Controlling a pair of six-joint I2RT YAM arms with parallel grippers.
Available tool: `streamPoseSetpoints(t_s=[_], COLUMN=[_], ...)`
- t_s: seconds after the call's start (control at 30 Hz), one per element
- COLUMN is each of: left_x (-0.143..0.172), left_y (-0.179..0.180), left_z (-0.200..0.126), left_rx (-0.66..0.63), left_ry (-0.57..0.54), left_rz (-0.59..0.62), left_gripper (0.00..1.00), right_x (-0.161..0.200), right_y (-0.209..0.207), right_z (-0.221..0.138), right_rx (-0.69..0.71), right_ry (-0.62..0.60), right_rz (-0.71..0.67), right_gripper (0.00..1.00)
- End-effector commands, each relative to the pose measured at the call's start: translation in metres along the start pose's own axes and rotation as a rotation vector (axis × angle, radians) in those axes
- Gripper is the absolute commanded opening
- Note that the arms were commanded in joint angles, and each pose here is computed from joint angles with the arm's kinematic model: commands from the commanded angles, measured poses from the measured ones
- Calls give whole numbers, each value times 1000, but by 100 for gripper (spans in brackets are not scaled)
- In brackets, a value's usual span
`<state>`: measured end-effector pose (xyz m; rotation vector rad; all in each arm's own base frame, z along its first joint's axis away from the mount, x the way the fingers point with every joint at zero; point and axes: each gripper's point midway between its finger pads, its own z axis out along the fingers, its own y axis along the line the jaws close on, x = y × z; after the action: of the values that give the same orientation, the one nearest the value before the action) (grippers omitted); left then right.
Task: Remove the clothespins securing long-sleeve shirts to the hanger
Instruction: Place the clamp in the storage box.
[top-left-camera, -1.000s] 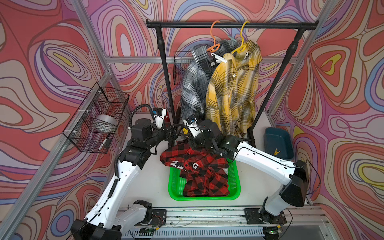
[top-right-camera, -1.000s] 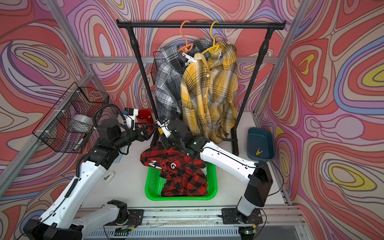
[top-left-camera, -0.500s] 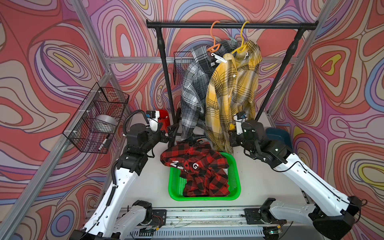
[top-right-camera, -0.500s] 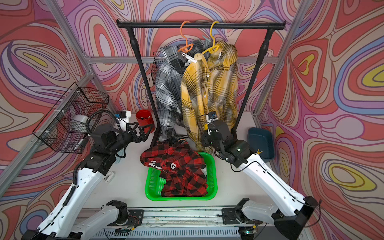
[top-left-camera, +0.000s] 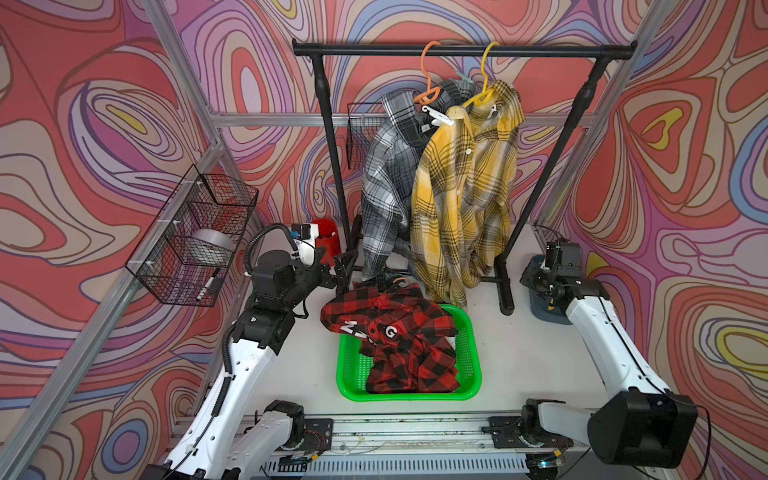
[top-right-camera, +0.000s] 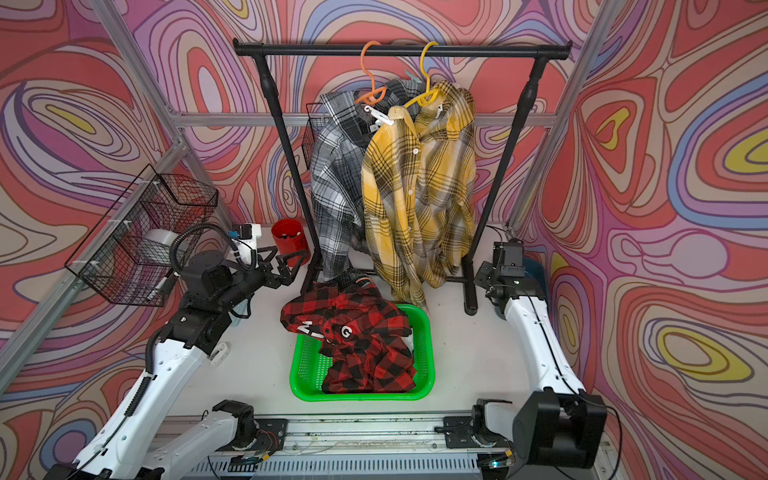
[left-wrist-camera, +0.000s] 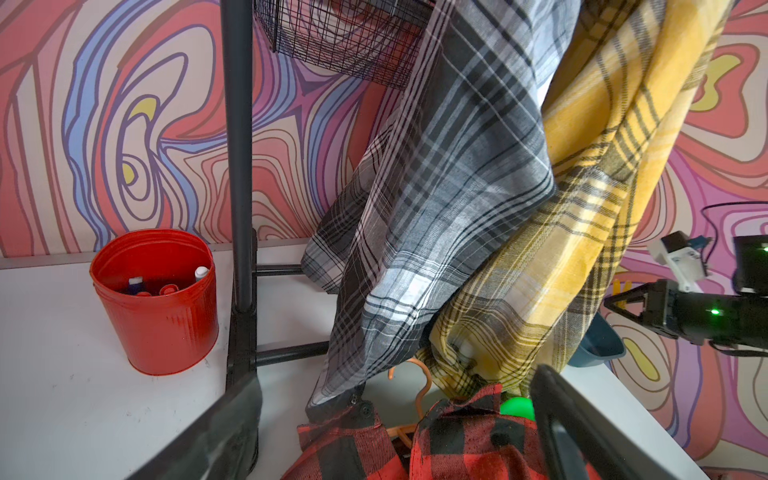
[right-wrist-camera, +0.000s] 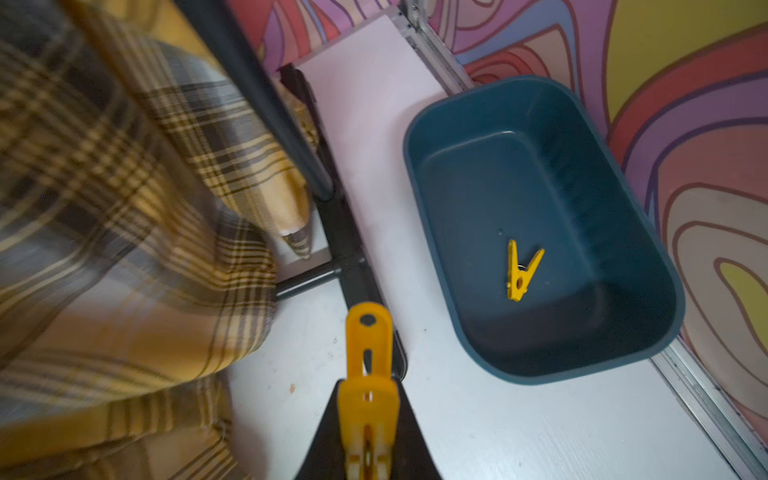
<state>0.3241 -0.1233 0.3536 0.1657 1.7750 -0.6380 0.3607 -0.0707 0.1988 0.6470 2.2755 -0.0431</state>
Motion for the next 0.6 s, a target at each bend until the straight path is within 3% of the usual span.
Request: streamPoseSetpoints(t_s=[0.0,0.3,0.33,0.37,0.4,0.5,0.57], left_x=[0,12,15,19,24,47,65], left_y=[-1,-12,-15,-21,-26,-34,-37], left_z=[-2,0,0,-1,-1,0,2], left_rx=[15,82,102,136,166,216,224], left_ry=[-14,60,74,95,124,241,307], left_rz=[8,2,-1,-4,-10,-56,-73], left_gripper=[95,94,94,94,93,89,88], right_x=[-20,-30,-30,-31,-32,-42,-49], right_y=[-21,-83,-84,-83,-80,-76,-73], right_z=[31,97,102,108,111,107,96], right_rx=[27,134,133,124,106,92,77], right_ry=[-58,-34,-24,-11,-4,-26,-48], right_rz=[95,238,241,241,235,231,227], right_gripper=[0,0,11,31,42,71,84])
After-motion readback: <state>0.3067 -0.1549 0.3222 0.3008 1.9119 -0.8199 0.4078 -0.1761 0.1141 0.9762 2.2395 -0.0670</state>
